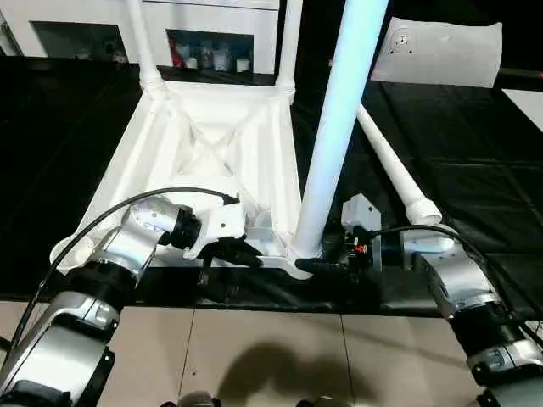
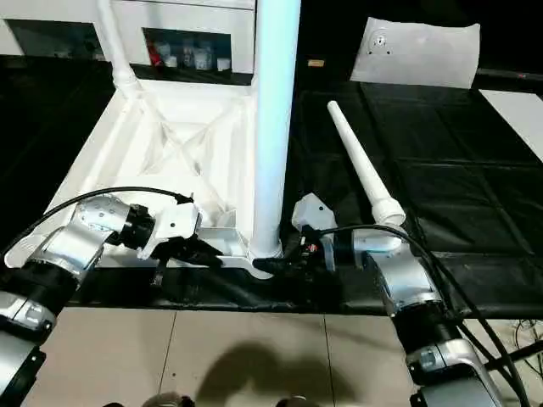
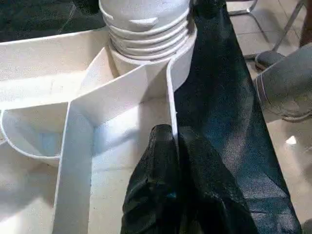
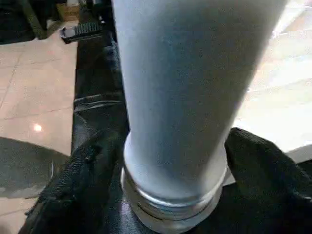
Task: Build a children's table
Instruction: Rotate leg to tighten
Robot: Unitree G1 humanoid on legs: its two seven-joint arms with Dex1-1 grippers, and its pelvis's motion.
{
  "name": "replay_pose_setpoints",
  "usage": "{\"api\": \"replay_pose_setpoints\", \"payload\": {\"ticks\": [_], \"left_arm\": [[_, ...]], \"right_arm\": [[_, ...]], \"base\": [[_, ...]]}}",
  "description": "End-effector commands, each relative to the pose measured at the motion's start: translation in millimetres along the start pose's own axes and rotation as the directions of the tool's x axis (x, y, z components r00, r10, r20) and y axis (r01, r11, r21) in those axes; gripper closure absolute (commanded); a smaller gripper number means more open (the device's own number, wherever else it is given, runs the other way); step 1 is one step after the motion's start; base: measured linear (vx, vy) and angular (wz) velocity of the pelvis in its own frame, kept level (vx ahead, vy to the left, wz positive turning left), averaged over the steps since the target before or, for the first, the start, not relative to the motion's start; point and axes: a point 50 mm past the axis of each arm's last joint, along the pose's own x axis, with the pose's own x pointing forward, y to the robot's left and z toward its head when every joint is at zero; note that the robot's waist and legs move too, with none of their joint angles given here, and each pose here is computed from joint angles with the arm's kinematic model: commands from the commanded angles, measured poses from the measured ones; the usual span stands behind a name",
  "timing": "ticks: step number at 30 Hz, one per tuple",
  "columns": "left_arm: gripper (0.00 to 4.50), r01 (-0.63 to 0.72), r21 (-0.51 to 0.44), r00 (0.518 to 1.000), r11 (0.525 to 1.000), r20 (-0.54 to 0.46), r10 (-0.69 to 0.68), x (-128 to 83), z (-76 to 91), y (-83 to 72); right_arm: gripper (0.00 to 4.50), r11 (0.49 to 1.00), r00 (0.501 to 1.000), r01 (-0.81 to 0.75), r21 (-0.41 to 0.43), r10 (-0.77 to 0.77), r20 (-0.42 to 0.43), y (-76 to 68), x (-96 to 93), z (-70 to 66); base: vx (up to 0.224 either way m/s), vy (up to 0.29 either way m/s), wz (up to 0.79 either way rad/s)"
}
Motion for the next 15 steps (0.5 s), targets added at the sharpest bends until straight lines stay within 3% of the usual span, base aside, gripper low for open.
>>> {"api": "replay_pose_setpoints", "payload": {"ticks": [1,8,15], "left_arm": [[4.5,0.154,-0.006,0.983,0.988,-0.101,-0.153,13.7,-12.5,-14.2],[4.5,0.16,0.0,0.981,0.987,-0.11,-0.159,12.9,-13.5,-12.6],[4.5,0.123,-0.012,0.984,0.992,-0.131,-0.124,11.3,-18.4,-12.2]], "right_arm": [[1.24,0.999,0.999,-0.027,-0.025,0.027,-0.019,-1.3,-0.6,2.3],[1.71,0.998,0.998,-0.053,-0.03,0.052,-0.03,-2.7,2.0,2.0],[1.84,0.998,0.997,-0.067,0.009,0.067,-0.026,2.6,6.2,-2.3]], "base": [[0.0,0.0,0.0],[0.0,0.0,0.0],[0.0,0.0,0.0]]}}
